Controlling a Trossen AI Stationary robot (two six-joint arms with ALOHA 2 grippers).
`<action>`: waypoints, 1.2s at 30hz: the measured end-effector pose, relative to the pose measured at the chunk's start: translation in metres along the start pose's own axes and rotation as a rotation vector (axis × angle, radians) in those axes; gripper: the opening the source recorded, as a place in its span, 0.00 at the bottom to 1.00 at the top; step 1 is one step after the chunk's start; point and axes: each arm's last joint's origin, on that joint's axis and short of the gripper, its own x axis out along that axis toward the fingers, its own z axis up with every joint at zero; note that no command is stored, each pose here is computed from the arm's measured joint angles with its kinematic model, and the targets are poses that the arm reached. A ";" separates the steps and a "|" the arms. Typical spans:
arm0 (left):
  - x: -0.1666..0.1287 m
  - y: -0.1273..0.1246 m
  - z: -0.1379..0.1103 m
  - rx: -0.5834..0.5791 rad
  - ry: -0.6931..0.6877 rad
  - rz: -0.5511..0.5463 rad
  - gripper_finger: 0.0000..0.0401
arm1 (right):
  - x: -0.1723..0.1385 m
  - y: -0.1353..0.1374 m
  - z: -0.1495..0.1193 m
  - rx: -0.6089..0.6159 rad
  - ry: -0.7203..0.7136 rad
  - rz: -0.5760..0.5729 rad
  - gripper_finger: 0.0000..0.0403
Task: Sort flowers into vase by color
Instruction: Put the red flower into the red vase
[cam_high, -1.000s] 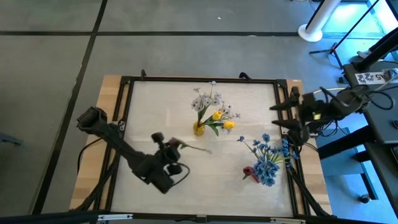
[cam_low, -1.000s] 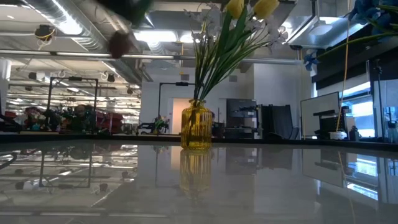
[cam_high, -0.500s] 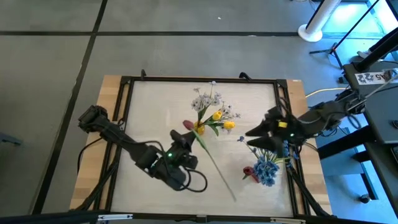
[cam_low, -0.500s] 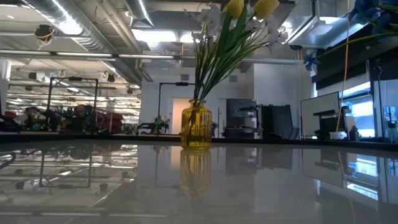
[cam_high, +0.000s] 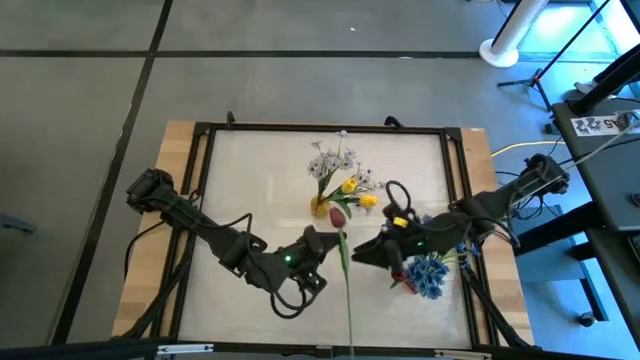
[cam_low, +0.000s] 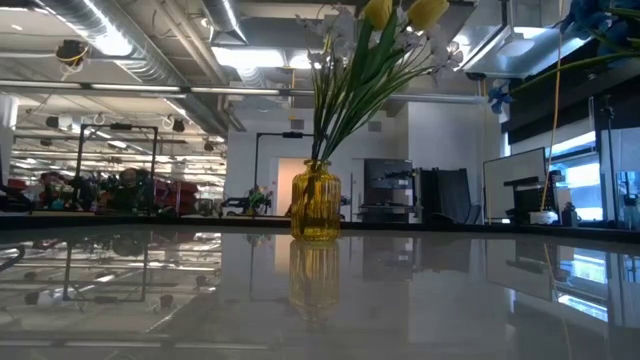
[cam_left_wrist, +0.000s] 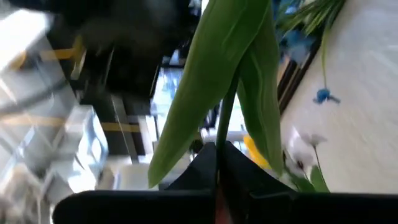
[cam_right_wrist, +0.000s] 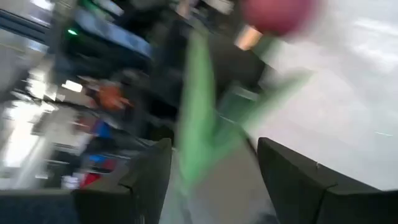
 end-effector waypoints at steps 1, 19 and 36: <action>-0.001 0.000 0.002 0.027 -0.028 -0.003 0.00 | 0.006 0.003 -0.001 0.016 -0.012 0.036 0.59; -0.015 0.000 0.013 0.183 -0.157 0.005 0.00 | 0.044 0.000 -0.013 0.155 -0.082 0.048 0.25; -0.015 -0.006 0.007 0.002 -0.030 -0.026 0.33 | 0.043 -0.001 -0.013 -0.037 -0.039 0.038 0.02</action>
